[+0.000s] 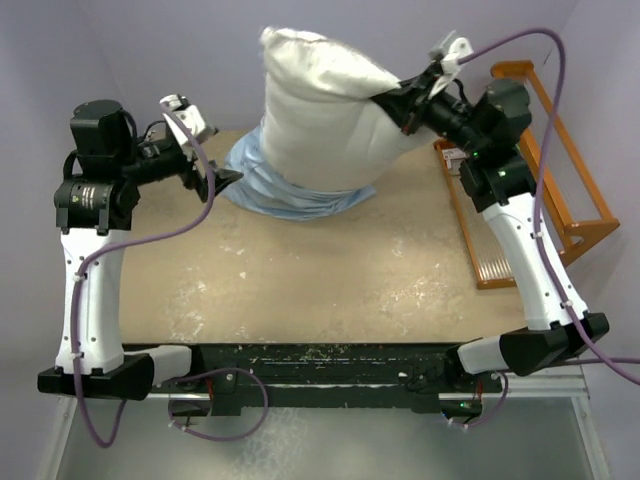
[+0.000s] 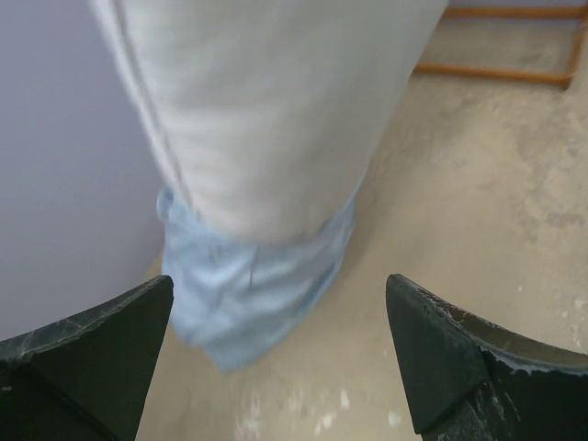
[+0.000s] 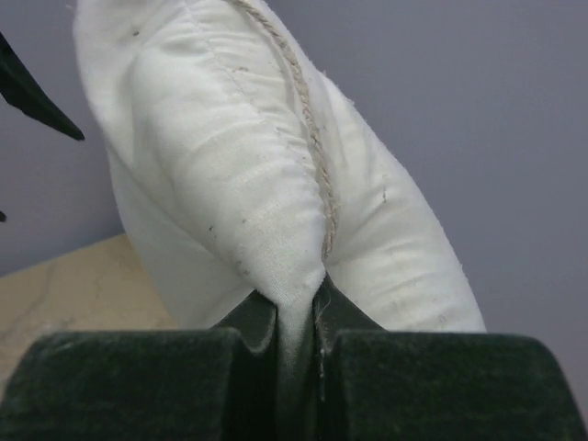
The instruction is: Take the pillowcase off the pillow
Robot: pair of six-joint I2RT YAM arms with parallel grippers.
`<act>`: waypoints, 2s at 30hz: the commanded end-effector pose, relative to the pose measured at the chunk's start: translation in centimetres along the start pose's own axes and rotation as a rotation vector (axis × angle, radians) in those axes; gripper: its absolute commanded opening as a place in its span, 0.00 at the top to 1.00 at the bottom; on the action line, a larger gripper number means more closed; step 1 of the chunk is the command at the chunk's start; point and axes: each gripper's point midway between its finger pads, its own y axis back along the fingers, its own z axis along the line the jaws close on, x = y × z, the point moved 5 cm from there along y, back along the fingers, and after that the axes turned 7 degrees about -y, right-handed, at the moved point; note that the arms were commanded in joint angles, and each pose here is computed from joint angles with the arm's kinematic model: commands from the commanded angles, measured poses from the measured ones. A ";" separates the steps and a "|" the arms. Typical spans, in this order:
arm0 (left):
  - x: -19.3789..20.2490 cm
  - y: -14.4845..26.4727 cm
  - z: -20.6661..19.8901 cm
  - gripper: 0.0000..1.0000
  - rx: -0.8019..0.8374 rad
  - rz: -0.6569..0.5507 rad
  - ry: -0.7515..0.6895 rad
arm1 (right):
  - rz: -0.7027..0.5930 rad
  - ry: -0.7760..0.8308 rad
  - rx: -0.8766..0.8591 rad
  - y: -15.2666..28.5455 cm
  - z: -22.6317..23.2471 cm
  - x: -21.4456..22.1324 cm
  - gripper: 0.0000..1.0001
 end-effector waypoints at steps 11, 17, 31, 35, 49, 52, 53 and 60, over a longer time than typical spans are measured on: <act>18.3 0.9 -0.3 0.03 0.008 0.247 0.017 | -0.397 -0.040 -0.468 4.7 4.6 -10.9 1.00; 20.6 -0.7 -1.2 0.03 0.066 0.200 0.058 | -0.431 -0.084 -0.480 4.6 4.5 -11.8 1.00; 25.6 -2.8 -6.5 0.09 0.085 0.289 -0.024 | -0.517 -0.158 -0.553 5.1 5.3 -12.8 1.00; 25.3 -3.3 -6.6 0.30 0.113 0.255 -0.006 | -0.528 -0.162 -0.562 5.3 5.6 -13.3 1.00; 27.8 -1.6 -7.6 1.00 0.096 0.354 0.158 | -0.894 -0.114 -0.319 7.7 4.0 -19.5 1.00; 29.6 -0.5 -6.9 1.00 0.045 0.426 0.162 | -1.023 -0.086 -0.211 9.4 3.2 -22.2 1.00; 30.2 -0.1 -6.9 1.00 0.034 0.444 0.165 | -1.060 -0.077 -0.182 9.8 2.9 -23.1 1.00; 32.4 1.8 -7.0 1.00 -0.022 0.542 0.135 | -1.250 0.000 0.044 13.8 2.0 -27.0 1.00</act>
